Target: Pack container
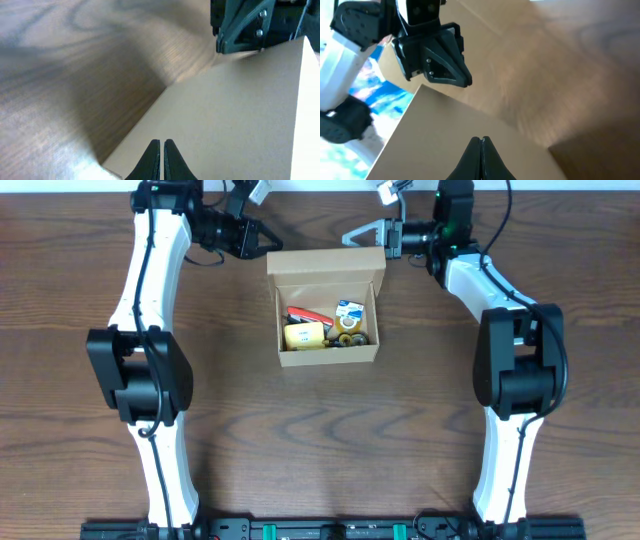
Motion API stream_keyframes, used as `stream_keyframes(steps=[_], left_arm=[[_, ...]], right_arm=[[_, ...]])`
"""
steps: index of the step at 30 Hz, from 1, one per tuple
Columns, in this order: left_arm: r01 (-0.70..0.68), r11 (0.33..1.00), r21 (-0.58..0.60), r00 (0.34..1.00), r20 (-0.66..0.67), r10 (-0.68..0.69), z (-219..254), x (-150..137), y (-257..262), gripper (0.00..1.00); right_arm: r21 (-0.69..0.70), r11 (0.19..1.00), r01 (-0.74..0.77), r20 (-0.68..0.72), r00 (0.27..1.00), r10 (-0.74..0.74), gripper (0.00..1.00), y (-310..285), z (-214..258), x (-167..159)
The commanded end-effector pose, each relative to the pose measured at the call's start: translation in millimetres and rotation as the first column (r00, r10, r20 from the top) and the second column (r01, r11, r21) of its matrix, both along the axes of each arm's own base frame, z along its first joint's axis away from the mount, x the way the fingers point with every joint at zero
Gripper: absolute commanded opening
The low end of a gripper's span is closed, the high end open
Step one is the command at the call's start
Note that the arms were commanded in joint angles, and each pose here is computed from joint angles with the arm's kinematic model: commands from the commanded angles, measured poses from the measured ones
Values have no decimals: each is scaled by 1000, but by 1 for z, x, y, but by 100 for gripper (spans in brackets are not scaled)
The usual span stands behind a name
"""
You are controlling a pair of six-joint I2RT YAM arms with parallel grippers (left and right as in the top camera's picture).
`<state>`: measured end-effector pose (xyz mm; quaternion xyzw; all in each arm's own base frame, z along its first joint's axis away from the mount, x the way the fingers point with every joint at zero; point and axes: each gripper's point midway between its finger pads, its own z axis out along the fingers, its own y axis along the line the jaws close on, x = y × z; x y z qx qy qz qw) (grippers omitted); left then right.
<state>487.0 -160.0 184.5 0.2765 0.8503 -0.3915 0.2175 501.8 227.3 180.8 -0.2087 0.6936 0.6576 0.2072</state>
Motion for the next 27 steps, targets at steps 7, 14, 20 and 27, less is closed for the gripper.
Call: stream_keyframes(steps=[7, 14, 20, 27], left_arm=[[117, 986, 120, 992, 32, -122, -4, -27, 12, 6], [135, 979, 155, 990, 8, -138, -10, -34, 16, 6], [144, 972, 185, 989, -5, -145, -14, -38, 19, 6], [151, 968, 202, 988, -5, -153, -16, -38, 20, 6]], right_arm=[[18, 997, -72, -206, 976, 74, 2, 4, -13, -19], [-18, 999, -44, -401, 915, 33, 2, 2, -31, -25], [-59, 998, -29, -476, 880, -3, 2, 2, -45, -32], [-186, 983, -3, -522, 848, -96, 2, 1, -74, -41]])
